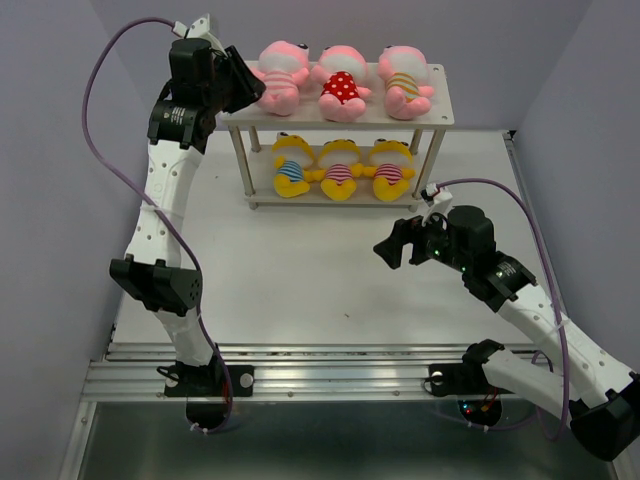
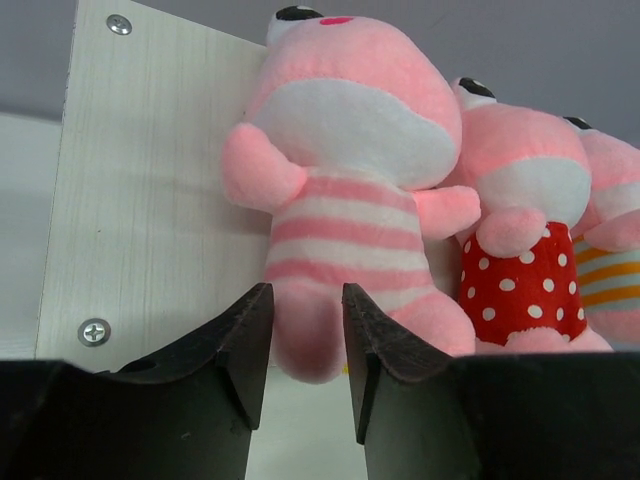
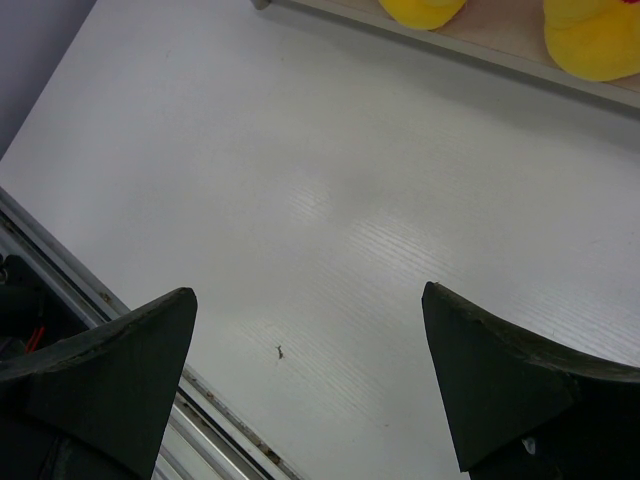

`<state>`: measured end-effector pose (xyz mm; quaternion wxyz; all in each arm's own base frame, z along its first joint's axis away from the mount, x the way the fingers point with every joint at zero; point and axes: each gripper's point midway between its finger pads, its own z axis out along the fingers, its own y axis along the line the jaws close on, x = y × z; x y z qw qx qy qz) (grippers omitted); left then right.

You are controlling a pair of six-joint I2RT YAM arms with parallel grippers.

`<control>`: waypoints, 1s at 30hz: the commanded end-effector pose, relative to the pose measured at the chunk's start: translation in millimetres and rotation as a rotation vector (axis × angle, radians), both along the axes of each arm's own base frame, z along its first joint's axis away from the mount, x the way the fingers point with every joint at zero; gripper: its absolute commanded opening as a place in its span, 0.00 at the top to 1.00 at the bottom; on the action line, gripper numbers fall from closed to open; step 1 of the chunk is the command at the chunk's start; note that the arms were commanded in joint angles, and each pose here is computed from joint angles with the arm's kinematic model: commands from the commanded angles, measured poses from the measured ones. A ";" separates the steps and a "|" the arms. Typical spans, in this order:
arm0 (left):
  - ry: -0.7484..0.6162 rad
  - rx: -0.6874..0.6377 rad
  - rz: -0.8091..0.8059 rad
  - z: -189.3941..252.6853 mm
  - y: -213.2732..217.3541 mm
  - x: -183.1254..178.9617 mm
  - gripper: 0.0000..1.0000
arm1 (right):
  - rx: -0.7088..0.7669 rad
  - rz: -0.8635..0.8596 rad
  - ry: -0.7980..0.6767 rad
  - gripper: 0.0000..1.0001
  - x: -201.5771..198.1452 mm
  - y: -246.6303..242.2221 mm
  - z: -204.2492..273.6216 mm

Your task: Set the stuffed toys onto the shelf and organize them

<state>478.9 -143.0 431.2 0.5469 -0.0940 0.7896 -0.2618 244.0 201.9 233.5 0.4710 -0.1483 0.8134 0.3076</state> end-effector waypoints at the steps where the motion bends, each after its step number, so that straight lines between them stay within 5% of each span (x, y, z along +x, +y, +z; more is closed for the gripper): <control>1: -0.174 -0.019 -0.005 65.1 5.4 -23.6 0.52 | 0.010 0.001 -0.018 0.00 -0.6 -0.4 5.0; 5: -0.200 -0.022 -0.005 76.2 7.4 -32.9 0.44 | 0.012 0.006 -0.020 0.00 -1.1 0.2 5.7; 7: -0.213 -0.023 -0.004 81.6 8.8 -37.5 0.32 | 0.013 0.009 -0.023 0.00 -1.5 0.5 6.9; 8: -0.224 -0.023 -0.004 86.6 10.0 -43.2 0.17 | 0.017 0.009 -0.027 0.00 -2.0 0.2 9.3; 9: -0.230 -0.024 -0.002 89.3 10.9 -45.9 0.17 | 0.021 0.008 -0.031 0.00 -2.4 0.1 11.0; 10: -0.236 -0.020 0.002 91.5 12.5 -48.8 0.01 | 0.025 0.007 -0.032 0.00 -2.9 -0.1 12.3; 19: -0.275 -0.020 0.150 95.0 52.8 -117.8 0.01 | 0.030 -0.212 -0.008 0.00 10.2 -28.0 17.5; 20: -0.227 0.001 0.191 71.4 58.1 -106.5 0.01 | 0.023 -0.279 -0.007 0.00 14.7 -37.6 16.8; 25: -0.156 -0.057 0.466 -0.1 113.8 -172.7 0.01 | -0.025 -0.677 0.039 0.00 23.4 -100.5 2.4; 30: -0.044 -0.064 0.601 -76.7 137.7 -202.1 0.01 | -0.068 -0.903 0.061 0.00 16.9 -139.8 -6.0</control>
